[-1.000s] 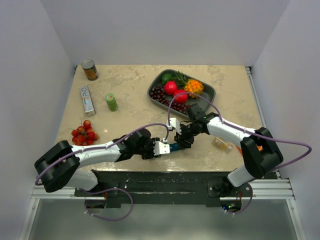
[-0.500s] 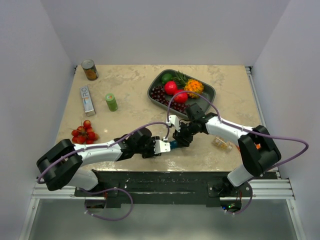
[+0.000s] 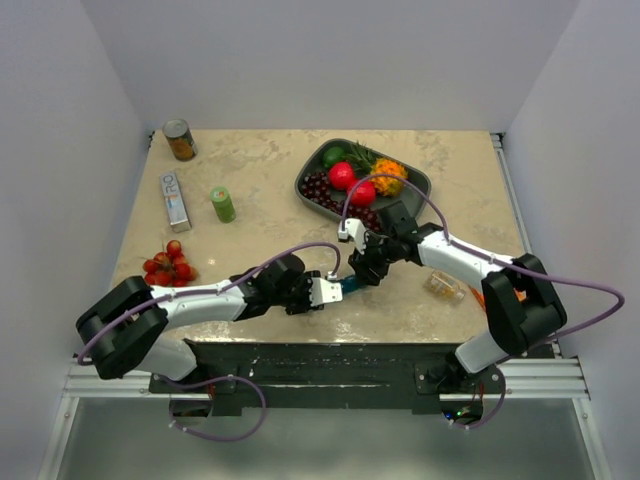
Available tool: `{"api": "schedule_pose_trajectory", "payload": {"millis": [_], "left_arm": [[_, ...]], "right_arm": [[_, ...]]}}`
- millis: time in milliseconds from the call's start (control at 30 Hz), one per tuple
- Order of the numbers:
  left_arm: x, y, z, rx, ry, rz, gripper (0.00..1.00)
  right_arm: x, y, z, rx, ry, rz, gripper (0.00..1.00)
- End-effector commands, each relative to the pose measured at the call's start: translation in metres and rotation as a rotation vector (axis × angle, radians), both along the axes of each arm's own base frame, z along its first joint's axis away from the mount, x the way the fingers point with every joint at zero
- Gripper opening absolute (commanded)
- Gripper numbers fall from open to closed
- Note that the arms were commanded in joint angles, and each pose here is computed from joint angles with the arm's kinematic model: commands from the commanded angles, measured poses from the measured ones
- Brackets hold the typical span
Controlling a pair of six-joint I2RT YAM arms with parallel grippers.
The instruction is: Sort the pills into containers
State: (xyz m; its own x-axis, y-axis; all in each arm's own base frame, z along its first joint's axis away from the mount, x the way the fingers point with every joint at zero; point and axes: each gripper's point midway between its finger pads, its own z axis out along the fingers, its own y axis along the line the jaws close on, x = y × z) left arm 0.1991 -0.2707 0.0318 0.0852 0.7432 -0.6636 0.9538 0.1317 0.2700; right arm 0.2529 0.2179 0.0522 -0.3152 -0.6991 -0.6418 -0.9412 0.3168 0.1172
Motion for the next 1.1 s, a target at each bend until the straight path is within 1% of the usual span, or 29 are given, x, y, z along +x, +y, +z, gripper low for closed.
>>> {"api": "schedule_pose_trajectory", "payload": {"millis": [0, 300, 467, 600, 700, 833, 867, 933, 967, 1000, 1067], "left_arm": [[-0.013, -0.022, 0.009, -0.063, 0.040, -0.099, 0.00], [-0.013, -0.024, 0.009, -0.061, 0.047, -0.103, 0.00], [-0.011, -0.025, 0.008, -0.058, 0.047, -0.097, 0.00], [-0.010, -0.025, 0.007, -0.051, 0.047, -0.090, 0.00], [-0.009, -0.024, 0.006, -0.045, 0.047, -0.083, 0.00], [-0.009, -0.022, 0.004, -0.036, 0.050, -0.080, 0.00], [-0.009, -0.022, 0.004, -0.036, 0.050, -0.080, 0.00], [-0.009, -0.022, 0.004, -0.036, 0.049, -0.081, 0.00], [-0.009, -0.022, 0.004, -0.034, 0.049, -0.082, 0.00], [-0.009, -0.023, 0.004, -0.035, 0.048, -0.080, 0.00], [-0.009, -0.022, 0.004, -0.031, 0.050, -0.081, 0.00]], "right_arm": [[0.041, 0.010, 0.031, 0.069, -0.167, -0.061, 0.49], [0.053, 0.005, 0.022, 0.045, -0.173, -0.128, 0.49], [0.053, 0.005, 0.010, 0.019, -0.142, -0.124, 0.49], [0.052, 0.004, 0.011, 0.013, -0.141, -0.112, 0.50], [0.056, 0.004, 0.025, 0.041, -0.155, -0.121, 0.53], [0.053, -0.009, 0.053, 0.165, -0.124, -0.105, 0.61], [0.045, -0.008, 0.065, 0.208, -0.130, -0.055, 0.63], [0.030, -0.008, 0.072, 0.248, -0.123, 0.032, 0.67], [0.016, -0.006, 0.074, 0.266, -0.117, 0.116, 0.68], [0.008, -0.006, 0.072, 0.271, -0.106, 0.150, 0.72], [-0.004, -0.009, 0.063, 0.254, -0.094, 0.218, 0.75]]}}
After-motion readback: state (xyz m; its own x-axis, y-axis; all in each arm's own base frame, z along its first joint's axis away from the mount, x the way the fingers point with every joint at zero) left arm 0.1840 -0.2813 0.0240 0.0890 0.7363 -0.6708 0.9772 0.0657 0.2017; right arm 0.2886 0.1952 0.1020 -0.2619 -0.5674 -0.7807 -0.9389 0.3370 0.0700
